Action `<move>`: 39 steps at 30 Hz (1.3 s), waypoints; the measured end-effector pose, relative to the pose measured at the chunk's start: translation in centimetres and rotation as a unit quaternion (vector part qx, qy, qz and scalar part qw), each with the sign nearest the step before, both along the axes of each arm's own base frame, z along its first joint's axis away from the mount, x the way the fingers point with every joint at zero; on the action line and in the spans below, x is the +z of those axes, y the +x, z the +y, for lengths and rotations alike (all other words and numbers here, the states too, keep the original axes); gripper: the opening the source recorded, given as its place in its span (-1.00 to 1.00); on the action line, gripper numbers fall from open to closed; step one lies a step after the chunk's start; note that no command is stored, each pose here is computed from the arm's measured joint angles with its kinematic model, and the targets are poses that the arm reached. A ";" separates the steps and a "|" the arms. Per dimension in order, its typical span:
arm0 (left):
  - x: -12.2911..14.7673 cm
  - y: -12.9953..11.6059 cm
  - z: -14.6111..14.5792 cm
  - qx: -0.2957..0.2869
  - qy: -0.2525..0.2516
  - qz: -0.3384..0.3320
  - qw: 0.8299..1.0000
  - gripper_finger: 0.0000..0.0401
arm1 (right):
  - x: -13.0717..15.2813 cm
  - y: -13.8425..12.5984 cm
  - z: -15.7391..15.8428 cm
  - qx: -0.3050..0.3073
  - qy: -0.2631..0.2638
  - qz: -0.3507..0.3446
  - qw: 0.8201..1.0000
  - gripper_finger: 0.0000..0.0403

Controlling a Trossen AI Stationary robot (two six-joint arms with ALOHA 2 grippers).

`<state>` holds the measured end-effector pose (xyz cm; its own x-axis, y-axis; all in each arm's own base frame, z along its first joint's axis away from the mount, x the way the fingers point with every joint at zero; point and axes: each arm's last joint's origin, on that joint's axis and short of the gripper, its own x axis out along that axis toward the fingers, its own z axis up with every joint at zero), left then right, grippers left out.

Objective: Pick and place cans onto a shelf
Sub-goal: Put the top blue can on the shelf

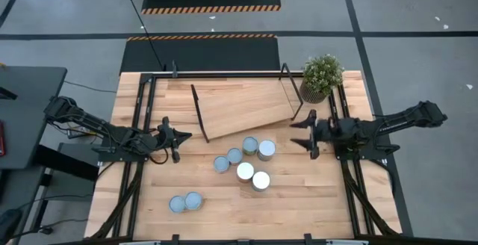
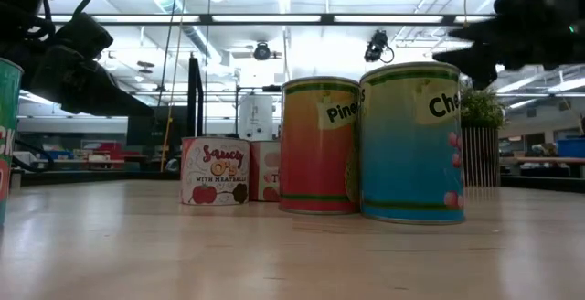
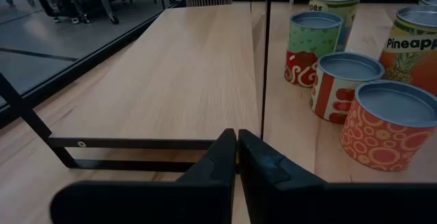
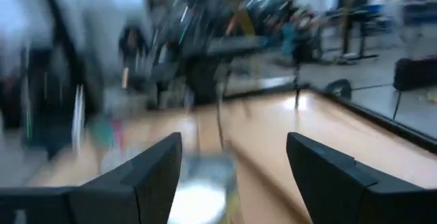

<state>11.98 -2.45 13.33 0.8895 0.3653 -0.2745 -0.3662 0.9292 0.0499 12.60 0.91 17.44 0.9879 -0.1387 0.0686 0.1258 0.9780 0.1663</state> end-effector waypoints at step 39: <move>4.6 0.5 0.0 0.025 -0.090 -0.244 0.965 -0.88 | 10.1 6.3 -1.2 0.015 0.155 0.020 0.988 0.34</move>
<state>12.43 -2.42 17.91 0.9115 0.3965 0.1093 -0.3499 0.8872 -0.3009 18.94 -0.30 27.59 0.9931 -0.1167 -0.0120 0.1095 0.8847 0.4531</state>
